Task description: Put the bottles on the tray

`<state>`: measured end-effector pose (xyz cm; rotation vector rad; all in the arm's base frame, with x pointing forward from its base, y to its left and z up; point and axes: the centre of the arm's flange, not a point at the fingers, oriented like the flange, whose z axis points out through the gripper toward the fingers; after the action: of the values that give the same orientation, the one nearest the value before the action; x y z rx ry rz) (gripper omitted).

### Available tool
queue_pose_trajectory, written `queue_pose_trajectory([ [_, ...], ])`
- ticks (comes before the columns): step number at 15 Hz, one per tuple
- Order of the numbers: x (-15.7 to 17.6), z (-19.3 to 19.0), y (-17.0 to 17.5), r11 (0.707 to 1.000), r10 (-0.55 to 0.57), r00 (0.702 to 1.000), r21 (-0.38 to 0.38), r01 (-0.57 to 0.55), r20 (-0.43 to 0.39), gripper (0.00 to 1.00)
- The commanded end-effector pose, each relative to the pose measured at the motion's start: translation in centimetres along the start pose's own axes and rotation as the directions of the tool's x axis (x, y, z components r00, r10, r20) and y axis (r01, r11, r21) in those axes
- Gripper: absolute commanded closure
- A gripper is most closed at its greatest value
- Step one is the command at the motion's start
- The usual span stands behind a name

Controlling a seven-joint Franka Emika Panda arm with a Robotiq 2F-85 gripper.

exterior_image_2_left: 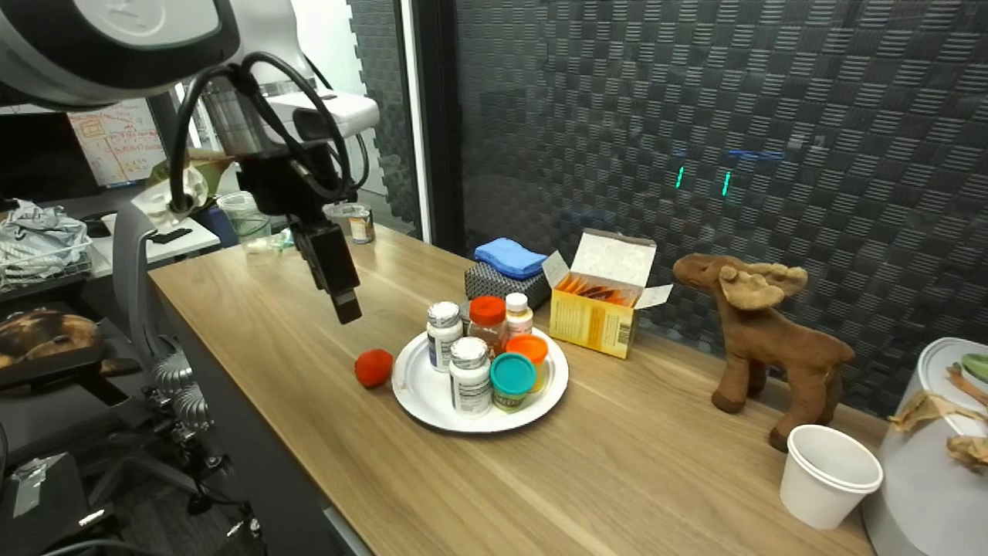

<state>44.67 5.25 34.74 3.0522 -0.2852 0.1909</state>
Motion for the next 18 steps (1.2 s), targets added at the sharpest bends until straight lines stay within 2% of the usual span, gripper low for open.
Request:
queue_pose_trajectory([
  [1,0.2,2.7,-1.9,0.998,-0.059,0.998,0.009,0.059,0.033,0.0],
  [4,0.2,5.4,-2.7,0.997,-0.076,0.992,0.004,0.076,0.105,0.0],
  [7,0.5,7.5,-2.9,0.996,-0.087,0.986,0.002,0.088,0.14,0.0],
  [13,2.8,8.9,-2.9,0.998,-0.065,0.993,0.013,0.064,0.098,0.0],
  [17,4.0,9.6,-2.2,0.999,-0.035,0.994,0.009,0.034,0.102,0.0],
  [18,4.2,9.8,-2.1,0.999,-0.033,0.994,0.006,0.032,0.102,0.13],
])
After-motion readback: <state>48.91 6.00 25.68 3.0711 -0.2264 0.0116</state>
